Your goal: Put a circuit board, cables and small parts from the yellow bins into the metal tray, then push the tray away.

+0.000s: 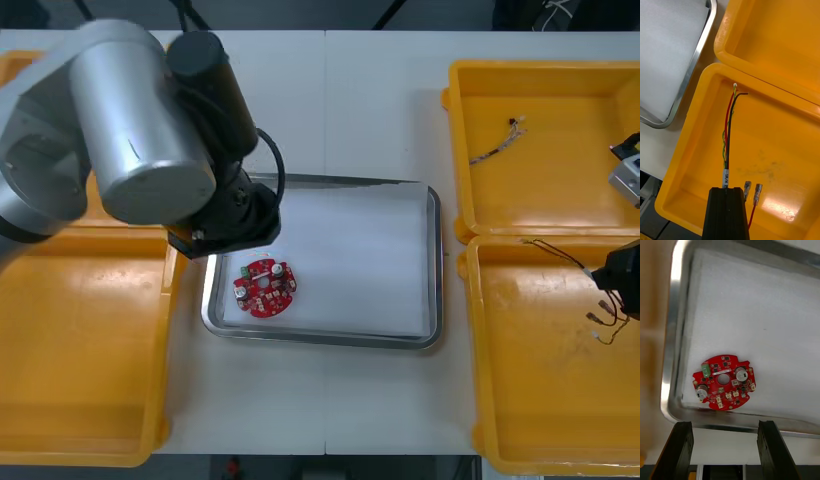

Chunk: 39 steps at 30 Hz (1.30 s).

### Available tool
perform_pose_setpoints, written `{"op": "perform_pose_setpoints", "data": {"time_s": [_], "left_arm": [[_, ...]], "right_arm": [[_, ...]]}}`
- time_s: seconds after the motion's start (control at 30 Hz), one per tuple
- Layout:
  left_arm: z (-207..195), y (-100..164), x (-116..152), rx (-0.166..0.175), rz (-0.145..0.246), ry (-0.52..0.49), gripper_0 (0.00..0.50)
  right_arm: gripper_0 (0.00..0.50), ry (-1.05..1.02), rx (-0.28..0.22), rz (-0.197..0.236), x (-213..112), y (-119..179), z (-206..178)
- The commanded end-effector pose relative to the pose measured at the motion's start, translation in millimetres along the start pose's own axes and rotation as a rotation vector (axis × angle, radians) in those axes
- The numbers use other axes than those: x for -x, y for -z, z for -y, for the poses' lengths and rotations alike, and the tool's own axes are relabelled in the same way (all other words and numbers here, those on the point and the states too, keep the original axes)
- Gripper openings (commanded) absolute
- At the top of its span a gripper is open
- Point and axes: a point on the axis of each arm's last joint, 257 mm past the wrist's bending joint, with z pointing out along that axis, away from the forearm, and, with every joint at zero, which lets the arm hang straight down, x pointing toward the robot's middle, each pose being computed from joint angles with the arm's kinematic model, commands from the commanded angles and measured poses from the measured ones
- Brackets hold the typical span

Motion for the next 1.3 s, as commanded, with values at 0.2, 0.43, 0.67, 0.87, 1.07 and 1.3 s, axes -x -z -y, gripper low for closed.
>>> {"op": "perform_pose_setpoints", "data": {"time_s": [0.2, 0.43, 0.67, 0.87, 1.07, 1.3], "left_arm": [[-59, 74, 74, 0.004, 0.074, 0.125, 0.5], [-106, 89, 111, 0.043, 0.088, 0.203, 0.5], [-152, 90, 149, 0.109, 0.145, 0.24, 0.5], [-178, 89, 168, 0.124, 0.158, 0.21, 0.5], [-197, 87, 188, 0.116, 0.175, 0.145, 0.5], [-208, 79, 209, 0.09, 0.205, 0.072, 0.5]], "right_arm": [[0.0, 0.208, 0.037, 0.0, 25, -1, -45], [0.0, 0.401, 0.066, -0.024, 42, -9, -86], [0.0, 0.59, 0.093, -0.046, 57, -29, -127], [0.0, 0.794, 0.122, -0.033, 76, -57, -155], [0.0, 0.963, 0.143, -0.002, 97, -93, -177], [0.0, 1.069, 0.174, 0.003, 102, -133, -195]]}}
